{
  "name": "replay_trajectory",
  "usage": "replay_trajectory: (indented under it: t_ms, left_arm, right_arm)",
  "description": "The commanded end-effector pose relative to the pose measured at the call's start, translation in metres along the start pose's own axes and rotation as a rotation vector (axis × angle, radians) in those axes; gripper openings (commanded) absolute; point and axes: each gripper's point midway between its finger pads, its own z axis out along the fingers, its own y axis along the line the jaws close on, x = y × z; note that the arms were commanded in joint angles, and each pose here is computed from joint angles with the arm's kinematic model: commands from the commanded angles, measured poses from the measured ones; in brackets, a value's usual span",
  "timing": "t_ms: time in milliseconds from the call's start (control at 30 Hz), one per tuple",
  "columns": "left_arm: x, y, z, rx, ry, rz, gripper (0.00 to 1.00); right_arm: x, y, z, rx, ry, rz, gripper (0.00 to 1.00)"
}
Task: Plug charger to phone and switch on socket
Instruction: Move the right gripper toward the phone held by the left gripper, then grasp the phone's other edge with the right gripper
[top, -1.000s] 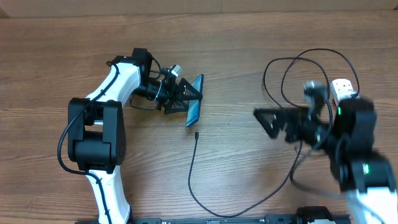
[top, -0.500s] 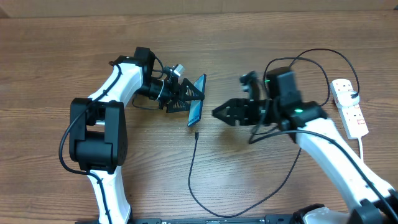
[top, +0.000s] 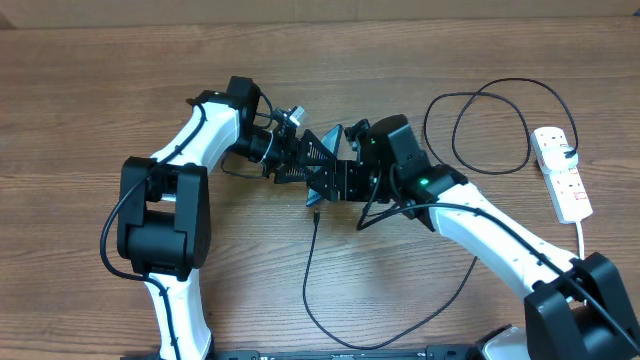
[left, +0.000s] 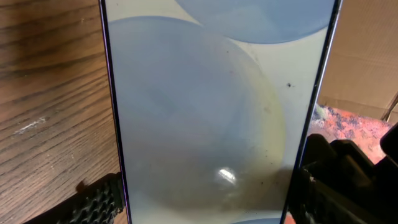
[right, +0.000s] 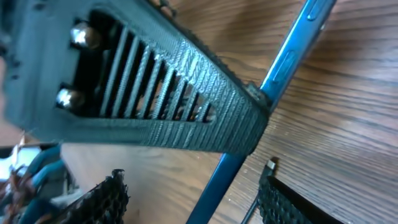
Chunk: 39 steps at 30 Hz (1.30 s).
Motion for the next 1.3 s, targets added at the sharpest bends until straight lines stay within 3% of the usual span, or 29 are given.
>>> replay_trajectory:
  t_ms: [0, 367, 700, 900, 1100, 1267]
  left_arm:
    - [-0.004, -0.01, 0.002, 0.027, 0.002, 0.013, 0.78]
    - [-0.004, -0.008, 0.003, 0.011, 0.001, 0.017, 0.79]
    - [-0.005, -0.006, 0.003, 0.0, 0.0, 0.018, 0.8]
    - [-0.004, -0.006, 0.003, 0.0, 0.0, 0.018, 0.94]
    - [-0.006, -0.008, 0.0, 0.027, -0.007, 0.029, 0.93]
    - [-0.008, -0.044, -0.016, 0.268, -0.033, 0.121, 0.9]
  right_arm:
    - [-0.012, -0.009, 0.004, 0.11, -0.092, 0.053, 0.67]
    - [-0.015, -0.012, 0.009, 0.225, -0.193, 0.069, 0.49]
    - [-0.016, -0.015, 0.008, 0.246, -0.207, 0.073, 0.05]
    - [-0.021, -0.019, 0.005, 0.252, -0.222, 0.103, 0.04]
    - [-0.027, -0.021, -0.002, 0.149, -0.167, 0.151, 0.04]
    - [-0.029, -0.01, -0.009, 0.0, -0.093, 0.184, 0.04]
